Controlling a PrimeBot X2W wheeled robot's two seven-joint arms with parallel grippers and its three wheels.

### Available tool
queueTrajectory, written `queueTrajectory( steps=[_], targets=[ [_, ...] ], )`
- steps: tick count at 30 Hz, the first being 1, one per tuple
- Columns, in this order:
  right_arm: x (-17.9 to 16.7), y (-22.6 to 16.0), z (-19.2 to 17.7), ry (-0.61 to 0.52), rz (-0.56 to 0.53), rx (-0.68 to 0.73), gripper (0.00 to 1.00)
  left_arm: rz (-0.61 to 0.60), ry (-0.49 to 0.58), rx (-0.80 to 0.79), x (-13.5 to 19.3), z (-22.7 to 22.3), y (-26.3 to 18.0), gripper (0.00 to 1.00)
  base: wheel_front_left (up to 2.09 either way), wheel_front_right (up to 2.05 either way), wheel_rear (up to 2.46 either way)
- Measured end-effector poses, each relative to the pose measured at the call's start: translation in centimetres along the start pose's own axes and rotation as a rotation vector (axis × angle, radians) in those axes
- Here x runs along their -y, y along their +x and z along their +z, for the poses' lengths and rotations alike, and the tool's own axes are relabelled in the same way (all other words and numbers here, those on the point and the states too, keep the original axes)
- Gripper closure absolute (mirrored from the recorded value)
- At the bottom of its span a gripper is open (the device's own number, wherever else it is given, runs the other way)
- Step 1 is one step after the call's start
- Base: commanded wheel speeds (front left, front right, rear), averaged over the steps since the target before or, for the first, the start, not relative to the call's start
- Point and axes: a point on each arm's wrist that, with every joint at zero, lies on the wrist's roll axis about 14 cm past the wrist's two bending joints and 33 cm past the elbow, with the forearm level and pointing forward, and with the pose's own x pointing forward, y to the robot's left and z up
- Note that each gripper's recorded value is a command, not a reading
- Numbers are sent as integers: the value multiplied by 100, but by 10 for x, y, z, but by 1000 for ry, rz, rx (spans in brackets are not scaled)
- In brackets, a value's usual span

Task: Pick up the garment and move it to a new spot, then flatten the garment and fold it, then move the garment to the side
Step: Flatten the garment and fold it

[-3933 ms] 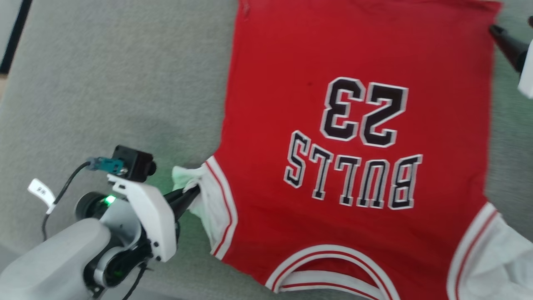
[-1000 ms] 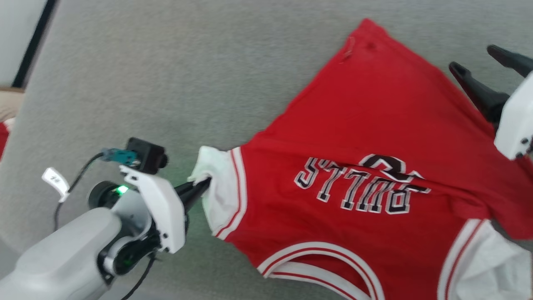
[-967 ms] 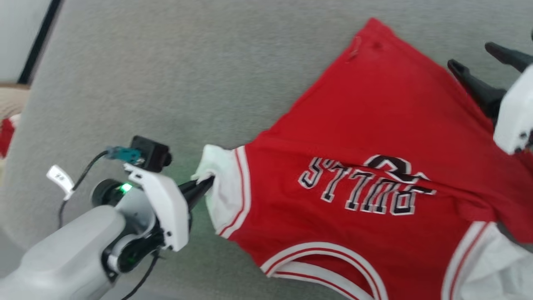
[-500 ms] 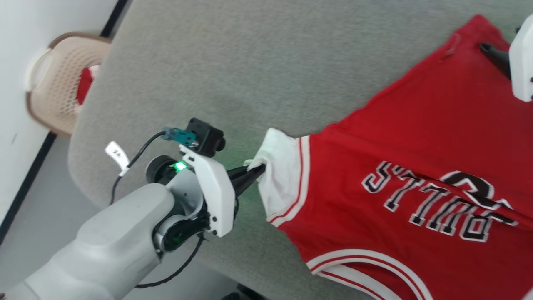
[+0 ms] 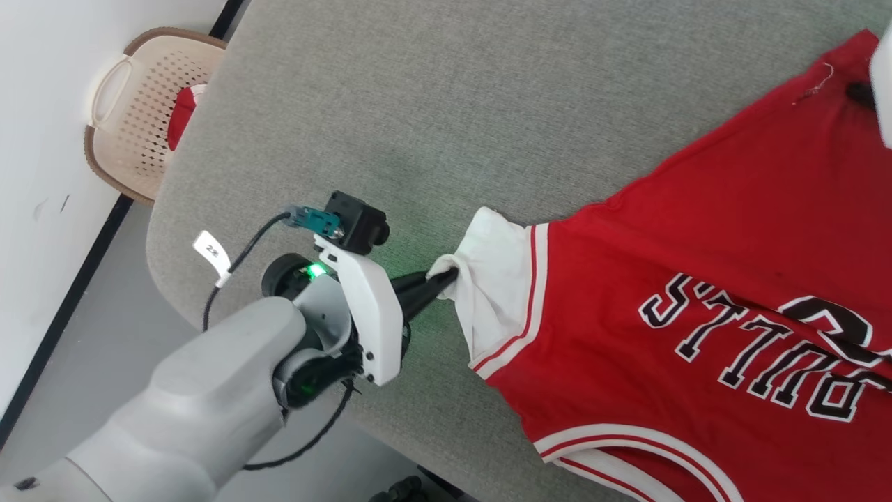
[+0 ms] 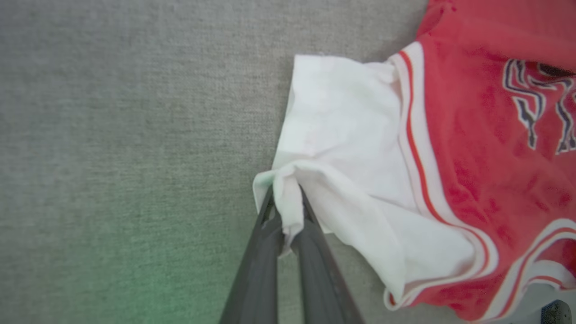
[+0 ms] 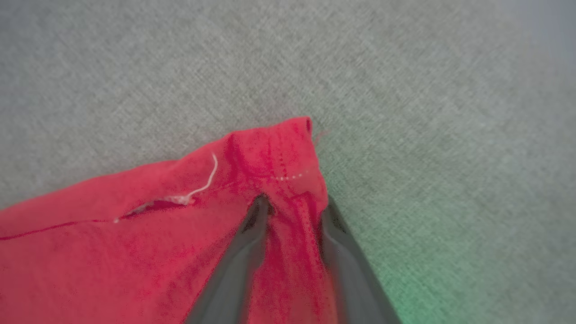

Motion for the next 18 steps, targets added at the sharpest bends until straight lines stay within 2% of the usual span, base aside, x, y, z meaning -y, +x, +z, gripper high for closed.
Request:
queueTrajectory(
  steps=[9, 14, 18],
  targets=[
    [3, -27, 0, 11, 6, 70, 100, 43, 77, 31, -21, 36, -1, 100, 0, 0, 0],
    [11, -61, -3, -38, -35, 156, 100, 85, 155, 81, -32, 84, -8, 100, 0, 0, 0],
    [21, -102, 5, -56, -74, 285, 100, 100, 230, 142, -28, 132, -14, 100, 0, 0, 0]
  ],
)
